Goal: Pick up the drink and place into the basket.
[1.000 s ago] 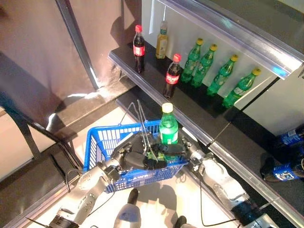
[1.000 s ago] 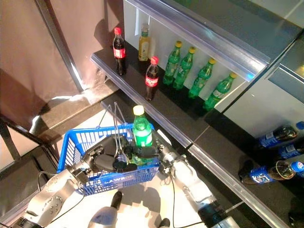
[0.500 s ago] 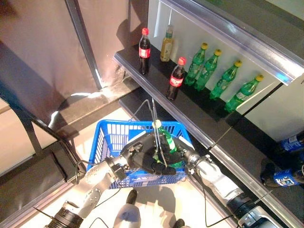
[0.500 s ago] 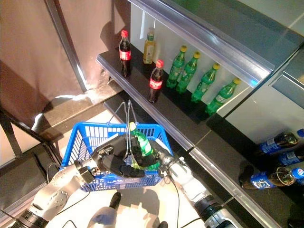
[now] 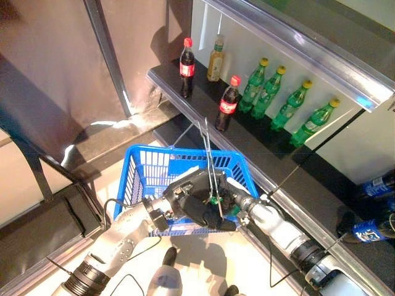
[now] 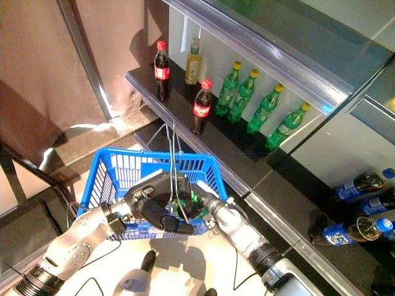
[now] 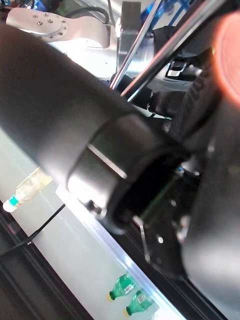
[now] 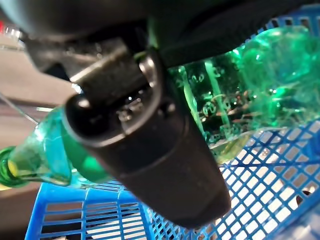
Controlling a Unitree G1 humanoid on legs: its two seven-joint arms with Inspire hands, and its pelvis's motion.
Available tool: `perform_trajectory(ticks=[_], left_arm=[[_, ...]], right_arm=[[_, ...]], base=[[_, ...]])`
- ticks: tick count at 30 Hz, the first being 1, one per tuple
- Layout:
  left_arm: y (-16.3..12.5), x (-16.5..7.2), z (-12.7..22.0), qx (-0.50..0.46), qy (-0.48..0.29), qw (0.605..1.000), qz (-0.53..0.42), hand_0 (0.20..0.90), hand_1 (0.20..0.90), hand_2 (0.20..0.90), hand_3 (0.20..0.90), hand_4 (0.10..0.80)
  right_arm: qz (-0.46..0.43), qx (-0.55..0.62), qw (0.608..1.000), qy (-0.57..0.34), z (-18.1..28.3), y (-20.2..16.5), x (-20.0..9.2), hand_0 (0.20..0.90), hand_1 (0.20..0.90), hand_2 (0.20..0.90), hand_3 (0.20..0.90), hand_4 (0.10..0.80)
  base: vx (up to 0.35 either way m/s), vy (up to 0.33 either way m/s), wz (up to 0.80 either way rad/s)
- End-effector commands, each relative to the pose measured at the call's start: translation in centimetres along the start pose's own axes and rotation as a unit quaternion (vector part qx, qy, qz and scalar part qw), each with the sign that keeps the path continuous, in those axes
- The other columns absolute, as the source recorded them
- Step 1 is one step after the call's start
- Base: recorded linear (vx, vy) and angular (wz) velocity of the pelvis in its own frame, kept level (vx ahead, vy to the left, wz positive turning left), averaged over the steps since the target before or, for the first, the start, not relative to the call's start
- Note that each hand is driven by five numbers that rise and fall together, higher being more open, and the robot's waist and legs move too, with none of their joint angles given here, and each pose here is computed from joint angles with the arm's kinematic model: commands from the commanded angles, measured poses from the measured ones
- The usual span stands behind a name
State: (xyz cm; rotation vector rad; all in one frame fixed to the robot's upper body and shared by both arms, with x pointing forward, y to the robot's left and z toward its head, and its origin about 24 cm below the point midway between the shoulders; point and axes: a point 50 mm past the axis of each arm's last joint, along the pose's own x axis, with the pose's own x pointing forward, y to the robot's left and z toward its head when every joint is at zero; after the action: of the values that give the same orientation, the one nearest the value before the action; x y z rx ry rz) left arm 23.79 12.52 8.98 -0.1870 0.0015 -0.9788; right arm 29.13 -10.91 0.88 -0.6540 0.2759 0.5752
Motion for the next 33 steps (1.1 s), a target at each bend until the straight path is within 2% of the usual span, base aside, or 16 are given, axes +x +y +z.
perform_trajectory(ticks=[1, 9, 11, 16, 17, 18, 23, 24, 33], left_arm=[[-8.0, 3.5, 11.0, 0.072, -0.31, 0.908, -0.271, 0.3, 0.3, 0.3, 0.2, 0.1], [-8.4, 3.9, 10.9, 0.068, -0.305, 0.904, -0.29, 0.3, 0.3, 0.3, 0.2, 0.1], [-8.6, 4.1, 10.9, 0.069, -0.304, 0.903, -0.295, 0.3, 0.3, 0.3, 0.2, 0.1], [-9.0, 4.5, 10.8, 0.068, -0.301, 0.901, -0.306, 0.3, 0.3, 0.3, 0.2, 0.1], [-9.1, 4.6, 10.8, 0.068, -0.3, 0.9, -0.308, 0.3, 0.3, 0.3, 0.2, 0.1], [-9.1, 4.6, 10.8, 0.067, -0.299, 0.9, -0.31, 0.3, 0.3, 0.3, 0.2, 0.1], [-9.1, 4.6, 10.8, 0.067, -0.299, 0.9, -0.31, 0.3, 0.3, 0.3, 0.2, 0.1], [-9.3, 4.7, 10.8, 0.067, -0.297, 0.9, -0.312, 0.3, 0.3, 0.3, 0.2, 0.1], [-9.3, 4.5, 11.0, 0.073, -0.3, 0.899, -0.309, 0.3, 0.3, 0.3, 0.2, 0.1]], right_arm=[[-0.022, -0.104, 0.99, -0.09, 5.4, -2.1, 1.3, 0.3, 0.3, 0.3, 0.2, 0.1], [-0.007, -0.213, 0.971, -0.107, 7.4, -1.7, 1.7, 0.3, 0.3, 0.3, 0.2, 0.1], [-0.004, -0.227, 0.968, -0.109, 7.9, -1.5, 1.9, 0.335, 0.335, 0.335, 0.241, 0.141], [0.009, -0.257, 0.96, -0.113, 8.7, -1.1, 2.3, 0.321, 0.321, 0.321, 0.225, 0.125], [0.013, -0.26, 0.959, -0.113, 8.9, -0.9, 2.4, 0.349, 0.349, 0.349, 0.258, 0.158], [0.016, -0.262, 0.958, -0.112, 9.0, -0.8, 2.4, 0.441, 0.441, 0.441, 0.365, 0.265], [0.017, -0.262, 0.958, -0.112, 9.0, -0.8, 2.4, 0.441, 0.441, 0.441, 0.365, 0.265], [0.029, -0.261, 0.959, -0.108, 8.9, -0.4, 2.5, 0.9, 0.9, 0.9, 0.9, 0.8], [0.045, -0.269, 0.957, -0.102, 8.4, 0.2, 2.5, 0.9, 0.9, 0.9, 0.9, 0.8]], base=[[0.0, 0.0, 0.0], [0.0, 0.0, 0.0], [0.0, 0.0, 0.0], [0.0, 0.0, 0.0], [0.0, 0.0, 0.0], [0.0, 0.0, 0.0], [0.0, 0.0, 0.0], [0.0, 0.0, 0.0], [0.0, 0.0, 0.0]])
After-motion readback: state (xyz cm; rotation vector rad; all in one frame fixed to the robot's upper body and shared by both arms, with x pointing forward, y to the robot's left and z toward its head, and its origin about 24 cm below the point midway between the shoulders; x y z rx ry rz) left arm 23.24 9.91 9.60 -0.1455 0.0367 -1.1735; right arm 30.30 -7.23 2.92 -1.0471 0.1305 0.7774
